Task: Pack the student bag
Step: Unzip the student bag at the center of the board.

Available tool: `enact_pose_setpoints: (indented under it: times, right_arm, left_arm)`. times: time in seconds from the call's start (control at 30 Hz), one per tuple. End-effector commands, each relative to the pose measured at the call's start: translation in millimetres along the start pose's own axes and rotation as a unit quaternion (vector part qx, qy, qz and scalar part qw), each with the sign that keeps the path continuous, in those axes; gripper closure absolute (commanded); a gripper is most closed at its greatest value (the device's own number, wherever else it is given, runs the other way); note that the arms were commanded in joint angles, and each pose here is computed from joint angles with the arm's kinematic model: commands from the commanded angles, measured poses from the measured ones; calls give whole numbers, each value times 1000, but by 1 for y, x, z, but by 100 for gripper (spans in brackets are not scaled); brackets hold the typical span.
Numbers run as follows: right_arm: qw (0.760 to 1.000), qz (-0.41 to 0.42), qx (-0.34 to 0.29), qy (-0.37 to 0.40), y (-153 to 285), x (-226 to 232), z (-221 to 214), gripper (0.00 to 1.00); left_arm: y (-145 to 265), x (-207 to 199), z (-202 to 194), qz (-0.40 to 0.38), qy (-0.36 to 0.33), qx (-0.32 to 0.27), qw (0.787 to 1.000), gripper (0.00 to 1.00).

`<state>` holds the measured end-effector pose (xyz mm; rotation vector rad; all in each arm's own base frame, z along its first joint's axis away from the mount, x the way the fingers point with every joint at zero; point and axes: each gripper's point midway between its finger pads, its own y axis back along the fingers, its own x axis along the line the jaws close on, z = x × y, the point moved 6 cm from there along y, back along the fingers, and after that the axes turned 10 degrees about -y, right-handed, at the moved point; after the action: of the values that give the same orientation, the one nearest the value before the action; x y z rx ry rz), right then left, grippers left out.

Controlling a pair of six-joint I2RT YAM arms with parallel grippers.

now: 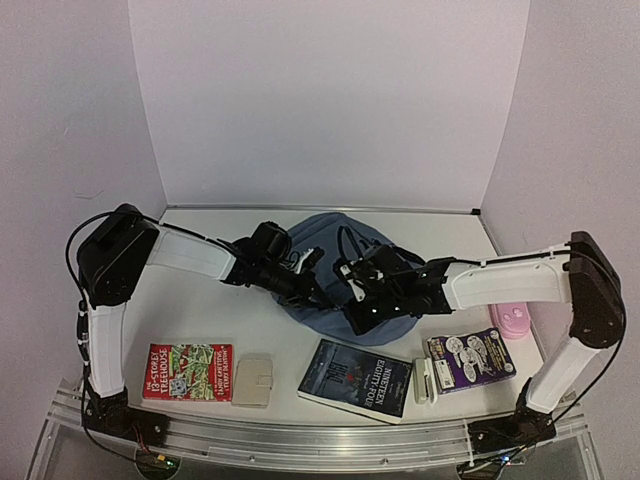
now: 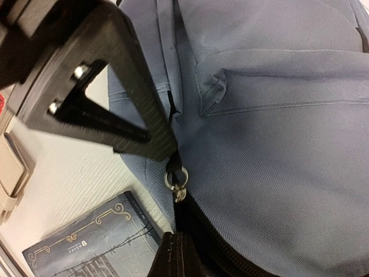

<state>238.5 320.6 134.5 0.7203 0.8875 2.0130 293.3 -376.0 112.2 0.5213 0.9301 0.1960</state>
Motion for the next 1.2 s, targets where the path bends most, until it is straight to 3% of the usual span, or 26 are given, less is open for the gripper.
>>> enact_pose_setpoints:
  times: [0.0, 0.4, 0.5, 0.67, 1.17]
  right_arm:
    - [999, 43, -15, -17, 20, 10, -2, 100]
    - [997, 52, -35, -35, 38, 13, -3, 100]
    - [996, 65, -50, -28, 45, 19, 10, 82]
    - [997, 31, -68, -10, 41, 20, 28, 64]
    - [999, -16, -33, 24, 0, 13, 31, 63]
  left_arm:
    - [24, -5, 34, 18, -9, -63, 998, 100]
    - [25, 4, 18, 6, -2, -27, 1000, 100]
    - [24, 1, 14, -12, -2, -17, 1000, 100]
    - [25, -1, 14, -17, -4, -16, 1000, 100]
    - [27, -5, 17, -22, -5, -18, 1000, 100]
